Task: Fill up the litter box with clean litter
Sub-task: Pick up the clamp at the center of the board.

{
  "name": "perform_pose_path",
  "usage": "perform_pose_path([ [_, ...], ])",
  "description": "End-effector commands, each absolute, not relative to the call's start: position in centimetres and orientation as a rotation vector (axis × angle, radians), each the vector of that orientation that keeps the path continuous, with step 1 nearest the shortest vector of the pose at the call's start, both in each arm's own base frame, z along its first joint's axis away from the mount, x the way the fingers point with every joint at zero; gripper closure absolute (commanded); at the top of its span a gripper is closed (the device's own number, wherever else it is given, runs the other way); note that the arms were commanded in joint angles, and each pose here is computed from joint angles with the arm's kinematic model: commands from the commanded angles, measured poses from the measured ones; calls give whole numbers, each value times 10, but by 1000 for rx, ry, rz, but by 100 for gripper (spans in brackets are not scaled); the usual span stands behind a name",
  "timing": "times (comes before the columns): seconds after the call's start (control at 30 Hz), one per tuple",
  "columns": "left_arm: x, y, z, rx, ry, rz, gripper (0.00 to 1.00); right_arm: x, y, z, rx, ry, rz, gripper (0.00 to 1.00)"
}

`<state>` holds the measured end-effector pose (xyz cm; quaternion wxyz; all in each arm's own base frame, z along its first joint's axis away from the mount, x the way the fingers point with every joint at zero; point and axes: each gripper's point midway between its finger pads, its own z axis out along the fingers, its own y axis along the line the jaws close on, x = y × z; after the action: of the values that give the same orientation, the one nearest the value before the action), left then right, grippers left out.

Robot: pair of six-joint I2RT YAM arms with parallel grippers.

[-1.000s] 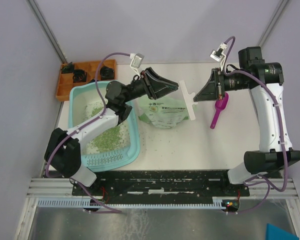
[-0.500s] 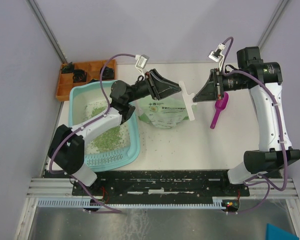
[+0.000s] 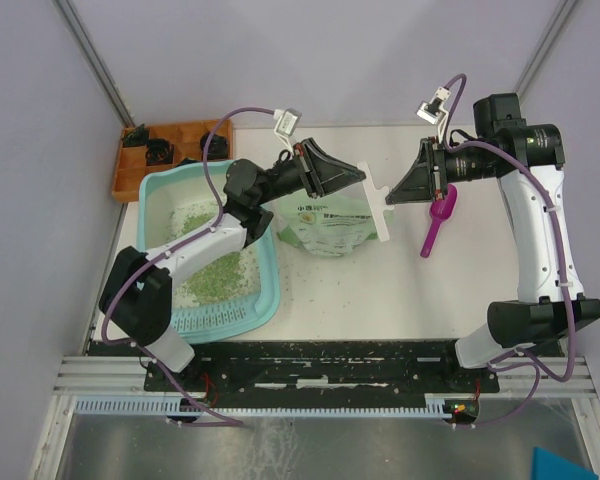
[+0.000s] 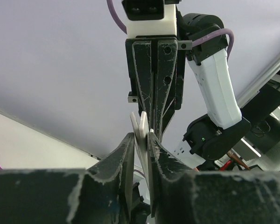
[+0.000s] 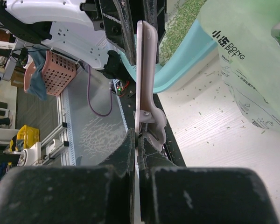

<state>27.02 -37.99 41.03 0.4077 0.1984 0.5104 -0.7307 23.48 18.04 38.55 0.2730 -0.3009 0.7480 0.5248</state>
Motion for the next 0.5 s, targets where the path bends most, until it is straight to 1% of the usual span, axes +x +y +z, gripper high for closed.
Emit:
perform_pose_path([
  [0.0, 265, -378, 434, 525, 1198, -1846, 78, 230, 182, 397, -854, 1950, 1389, 98],
  [0.07, 265, -378, 433, 528, 1201, -1842, 84, 230, 181, 396, -851, 1957, 1383, 98],
  [0.13, 265, -378, 431, 529, 1209, -1834, 94, 231, 181, 394, -848, 1967, 1370, 98],
  [0.17, 266, -379, 429, 528, 1217, -1828, 96, 232, 180, 393, -847, 1972, 1363, 98],
  [0.23, 267, -379, 427, 527, 1226, -1819, 97, 233, 179, 392, -841, 1985, 1351, 97],
  [0.33, 268, -378, 423, 524, 1236, -1807, 97, 235, 178, 389, -836, 2001, 1322, 87],
  [0.4, 269, -378, 421, 521, 1243, -1801, 97, 235, 177, 389, -837, 2004, 1307, 84],
  [0.47, 271, -379, 419, 519, 1250, -1798, 97, 234, 176, 389, -841, 2002, 1293, 77],
])
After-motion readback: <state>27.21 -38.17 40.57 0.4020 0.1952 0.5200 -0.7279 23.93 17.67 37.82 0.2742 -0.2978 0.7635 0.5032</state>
